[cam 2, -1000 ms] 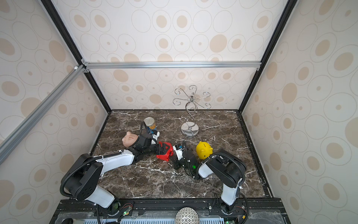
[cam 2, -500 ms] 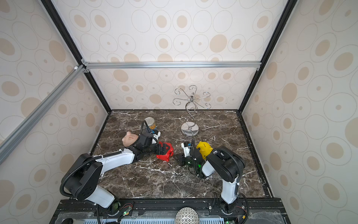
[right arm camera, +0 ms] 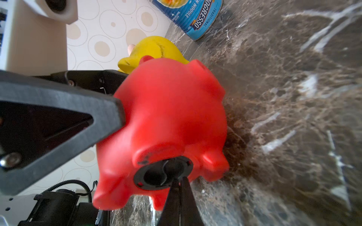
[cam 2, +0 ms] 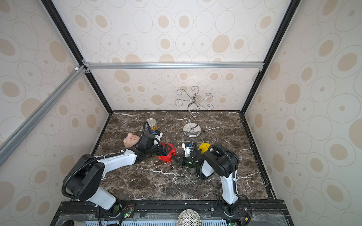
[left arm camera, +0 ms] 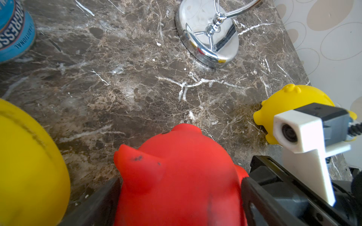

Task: Open piggy banks
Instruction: Open the lid on the piggy bank.

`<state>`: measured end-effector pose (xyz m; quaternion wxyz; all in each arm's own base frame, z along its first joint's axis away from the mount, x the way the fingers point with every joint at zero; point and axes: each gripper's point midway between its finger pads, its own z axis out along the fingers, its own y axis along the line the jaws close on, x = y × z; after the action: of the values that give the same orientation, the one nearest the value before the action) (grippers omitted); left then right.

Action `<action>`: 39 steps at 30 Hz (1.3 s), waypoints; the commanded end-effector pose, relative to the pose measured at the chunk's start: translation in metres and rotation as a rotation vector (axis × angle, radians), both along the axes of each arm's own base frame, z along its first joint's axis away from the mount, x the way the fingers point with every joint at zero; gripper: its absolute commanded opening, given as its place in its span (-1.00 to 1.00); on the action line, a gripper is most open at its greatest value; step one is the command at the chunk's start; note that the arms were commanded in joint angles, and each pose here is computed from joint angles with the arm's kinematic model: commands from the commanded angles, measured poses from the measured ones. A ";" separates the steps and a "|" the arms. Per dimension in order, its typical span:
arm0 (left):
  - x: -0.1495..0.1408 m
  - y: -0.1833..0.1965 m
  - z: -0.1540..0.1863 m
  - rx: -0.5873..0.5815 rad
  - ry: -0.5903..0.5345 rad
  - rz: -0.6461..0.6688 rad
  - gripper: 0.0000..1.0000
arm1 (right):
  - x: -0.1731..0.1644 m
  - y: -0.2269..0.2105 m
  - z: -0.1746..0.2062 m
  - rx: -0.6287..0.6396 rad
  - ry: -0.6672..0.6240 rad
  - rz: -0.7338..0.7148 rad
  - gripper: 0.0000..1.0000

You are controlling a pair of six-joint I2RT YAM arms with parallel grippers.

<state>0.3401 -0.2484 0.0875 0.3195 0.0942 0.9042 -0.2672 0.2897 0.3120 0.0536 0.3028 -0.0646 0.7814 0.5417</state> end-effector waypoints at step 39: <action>-0.022 0.012 -0.042 0.040 0.133 0.013 0.85 | 0.021 0.014 0.017 0.138 0.109 -0.085 -0.68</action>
<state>0.3425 -0.2487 0.0881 0.3289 0.0789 0.8985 -0.2799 0.3022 0.3203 0.0615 0.2752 0.0118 0.7708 0.5745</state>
